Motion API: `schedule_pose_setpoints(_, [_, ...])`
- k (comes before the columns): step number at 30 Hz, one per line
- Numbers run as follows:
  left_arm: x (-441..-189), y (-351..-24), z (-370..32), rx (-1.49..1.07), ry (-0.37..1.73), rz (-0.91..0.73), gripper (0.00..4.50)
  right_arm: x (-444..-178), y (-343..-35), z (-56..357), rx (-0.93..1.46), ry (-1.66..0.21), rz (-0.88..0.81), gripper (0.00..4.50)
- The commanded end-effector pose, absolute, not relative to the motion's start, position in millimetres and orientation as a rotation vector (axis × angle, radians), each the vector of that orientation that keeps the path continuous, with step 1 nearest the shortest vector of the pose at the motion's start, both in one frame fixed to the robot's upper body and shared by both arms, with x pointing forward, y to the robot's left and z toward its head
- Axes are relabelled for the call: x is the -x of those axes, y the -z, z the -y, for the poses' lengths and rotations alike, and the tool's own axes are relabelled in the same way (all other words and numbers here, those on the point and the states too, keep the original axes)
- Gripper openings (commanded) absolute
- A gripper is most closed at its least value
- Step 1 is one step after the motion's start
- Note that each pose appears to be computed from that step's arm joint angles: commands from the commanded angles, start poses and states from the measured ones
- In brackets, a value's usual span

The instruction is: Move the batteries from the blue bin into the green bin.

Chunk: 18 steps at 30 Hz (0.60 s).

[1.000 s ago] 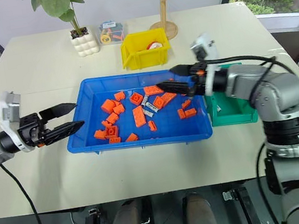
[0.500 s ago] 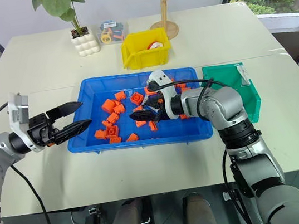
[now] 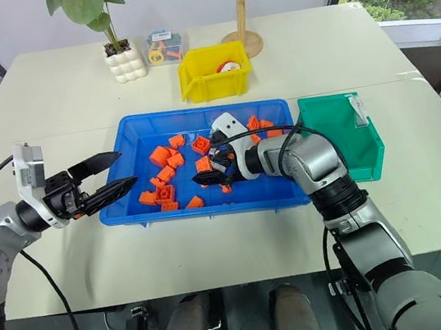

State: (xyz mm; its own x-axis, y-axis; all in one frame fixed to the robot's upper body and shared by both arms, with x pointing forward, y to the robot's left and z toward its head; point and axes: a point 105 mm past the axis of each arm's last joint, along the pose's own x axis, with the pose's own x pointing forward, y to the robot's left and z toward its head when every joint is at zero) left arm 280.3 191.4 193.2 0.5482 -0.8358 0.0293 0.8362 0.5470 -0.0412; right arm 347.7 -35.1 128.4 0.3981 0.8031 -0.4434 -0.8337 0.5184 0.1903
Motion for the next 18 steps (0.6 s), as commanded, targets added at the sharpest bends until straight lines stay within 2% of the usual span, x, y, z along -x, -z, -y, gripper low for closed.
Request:
schedule_pose_setpoints(1, [-276,-205,-193,0.028,0.980,0.071,4.50,-348,-141,26,0.100,-1.073,-0.459,3.61])
schedule_pose_setpoints(5, [-275,-205,-193,0.030,0.972,0.075,4.50,-348,-141,24,0.128,-1.081,-0.446,1.67])
schedule_pose_setpoints(9, [-275,-205,-195,0.032,0.963,0.077,4.50,-348,-141,24,0.156,-1.089,-0.430,0.03])
schedule_pose_setpoints(15, [-276,-204,-197,0.033,0.952,0.078,4.50,-348,-147,22,0.160,-1.095,-0.406,0.03])
schedule_pose_setpoints(18, [-277,-204,-197,0.033,0.949,0.078,4.50,-353,-160,21,0.185,-1.087,-0.349,0.03])
